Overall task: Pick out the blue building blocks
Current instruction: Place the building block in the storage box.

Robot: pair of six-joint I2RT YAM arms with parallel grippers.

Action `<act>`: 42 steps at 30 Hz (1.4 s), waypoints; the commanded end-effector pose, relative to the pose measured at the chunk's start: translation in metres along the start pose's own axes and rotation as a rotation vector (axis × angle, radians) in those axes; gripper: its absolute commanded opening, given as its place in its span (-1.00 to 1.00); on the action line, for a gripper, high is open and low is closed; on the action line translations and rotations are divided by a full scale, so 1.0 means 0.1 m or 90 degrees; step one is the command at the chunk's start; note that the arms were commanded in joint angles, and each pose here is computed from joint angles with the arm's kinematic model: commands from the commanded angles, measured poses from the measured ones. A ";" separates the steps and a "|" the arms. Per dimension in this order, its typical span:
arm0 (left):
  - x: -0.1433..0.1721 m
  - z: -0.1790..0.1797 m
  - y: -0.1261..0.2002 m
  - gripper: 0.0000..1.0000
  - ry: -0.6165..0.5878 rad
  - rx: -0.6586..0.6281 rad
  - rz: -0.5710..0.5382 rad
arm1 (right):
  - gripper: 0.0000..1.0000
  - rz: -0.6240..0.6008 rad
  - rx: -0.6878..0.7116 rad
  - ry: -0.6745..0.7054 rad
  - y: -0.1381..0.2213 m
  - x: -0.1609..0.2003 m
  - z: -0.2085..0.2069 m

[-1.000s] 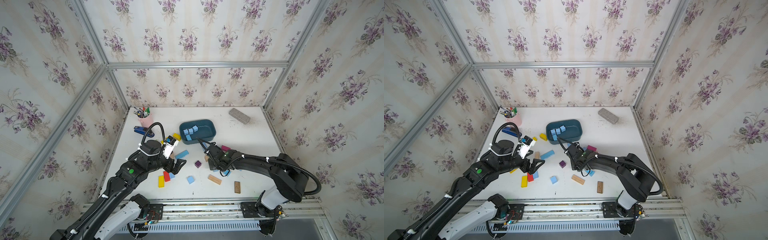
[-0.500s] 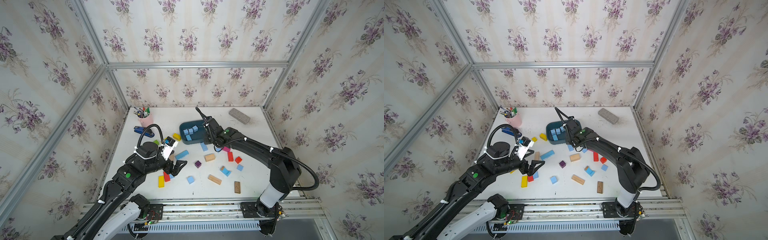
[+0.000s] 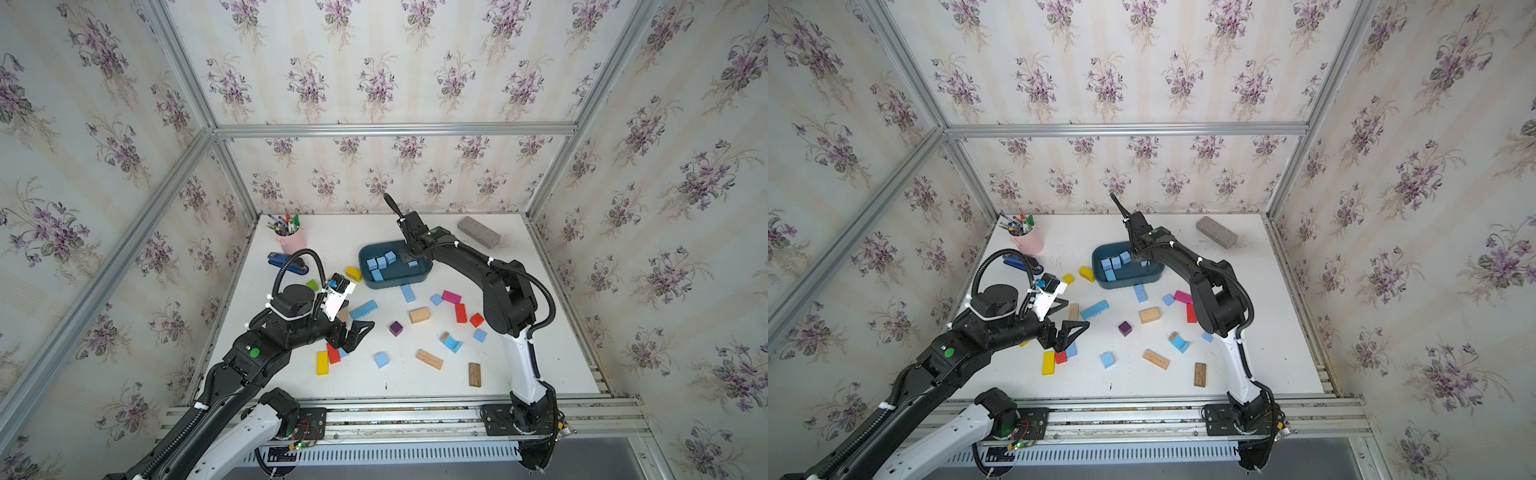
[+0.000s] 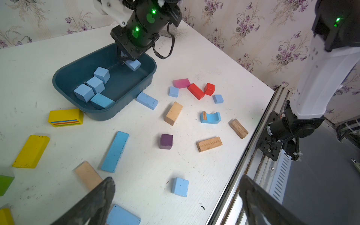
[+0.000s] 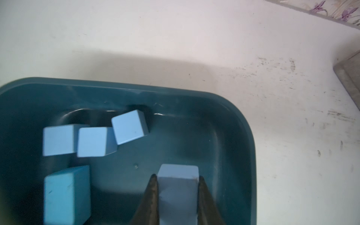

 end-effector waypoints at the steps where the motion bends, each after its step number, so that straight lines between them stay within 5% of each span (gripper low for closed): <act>1: -0.03 0.00 -0.01 0.99 -0.013 0.001 -0.012 | -0.74 0.027 0.015 0.019 -0.19 0.04 -0.05; 7: -0.03 0.01 -0.01 0.99 -0.012 -0.004 -0.011 | -0.63 0.049 0.031 0.008 -0.44 0.06 -0.11; 15: -0.01 0.06 -0.02 0.99 -0.007 -0.028 -0.006 | 0.02 0.055 0.016 -0.004 -0.49 0.05 -0.06; 20: 0.01 0.09 -0.05 0.99 -0.002 -0.043 0.004 | 0.16 0.052 0.003 -0.012 -0.39 -0.01 -0.05; 31: 0.07 0.13 -0.23 0.99 0.025 -0.036 0.073 | 0.37 -0.038 -0.073 -0.025 0.55 -0.11 -0.08; 42: 0.17 -0.02 -0.41 0.98 -0.026 -0.028 0.162 | 0.79 -0.076 -0.171 0.012 1.38 0.67 -0.17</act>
Point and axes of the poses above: each gripper's point midway between its finger pads, its own y axis back along the fingers, its own z axis along the line the jaws close on, x = y × z, the point moved 7 cm from there along y, back along the fingers, and after that the axes turned 1 degree about -y, right-handed, at the moved point
